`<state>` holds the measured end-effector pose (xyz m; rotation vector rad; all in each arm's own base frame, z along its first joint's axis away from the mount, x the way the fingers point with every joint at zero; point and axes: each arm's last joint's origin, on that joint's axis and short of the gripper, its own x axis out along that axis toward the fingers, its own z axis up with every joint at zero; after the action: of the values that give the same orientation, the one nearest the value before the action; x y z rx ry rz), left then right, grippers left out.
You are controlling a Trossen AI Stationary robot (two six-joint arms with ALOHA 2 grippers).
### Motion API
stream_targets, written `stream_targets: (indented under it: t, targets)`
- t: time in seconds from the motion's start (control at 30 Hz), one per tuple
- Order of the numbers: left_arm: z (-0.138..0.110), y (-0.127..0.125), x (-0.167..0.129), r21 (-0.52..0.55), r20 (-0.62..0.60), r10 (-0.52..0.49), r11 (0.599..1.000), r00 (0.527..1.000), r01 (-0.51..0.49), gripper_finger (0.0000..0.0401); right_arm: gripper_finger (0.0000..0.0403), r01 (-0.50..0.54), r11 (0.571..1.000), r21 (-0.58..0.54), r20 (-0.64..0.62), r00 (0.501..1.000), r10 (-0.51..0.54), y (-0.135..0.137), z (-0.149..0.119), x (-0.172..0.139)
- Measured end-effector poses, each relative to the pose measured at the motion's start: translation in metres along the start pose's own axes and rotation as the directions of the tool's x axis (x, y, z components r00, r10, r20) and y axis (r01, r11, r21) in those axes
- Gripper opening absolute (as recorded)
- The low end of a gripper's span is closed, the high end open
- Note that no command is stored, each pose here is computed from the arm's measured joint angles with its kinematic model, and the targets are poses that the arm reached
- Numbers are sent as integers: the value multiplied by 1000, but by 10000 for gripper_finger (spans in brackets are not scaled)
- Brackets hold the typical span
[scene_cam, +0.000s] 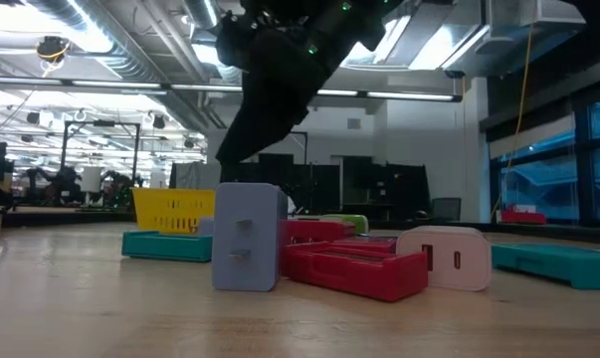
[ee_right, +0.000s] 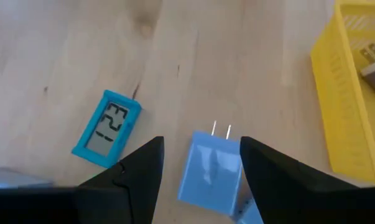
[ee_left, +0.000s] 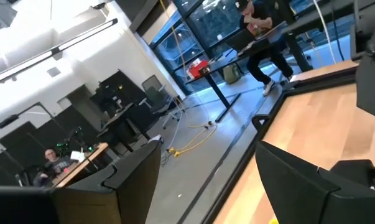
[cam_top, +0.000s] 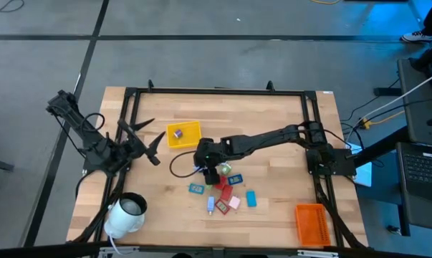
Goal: Pick & Place Office items
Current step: Put the middle light blue charger adapter into the yellow bin
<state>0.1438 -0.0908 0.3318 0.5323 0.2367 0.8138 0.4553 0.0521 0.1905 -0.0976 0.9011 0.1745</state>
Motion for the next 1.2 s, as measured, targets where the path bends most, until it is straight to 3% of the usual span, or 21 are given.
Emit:
stream_targets:
  t: [0.13, 0.47, 1.2]
  targets:
    - [0, -5, -1, 16, 3, -4, 1000, 1000, 4, 261, 230, -1, 998, 63, -40, 999, 3, 0, -6, 7]
    - [0, -5, -1, 39, 2, -4, 999, 1000, 4, 261, 288, 51, 996, 77, -49, 998, -47, 4, -11, 21]
    - [0, -4, -1, 55, 3, -5, 998, 1000, 4, 261, 289, 108, 990, 88, -127, 987, -96, -7, -29, 50]
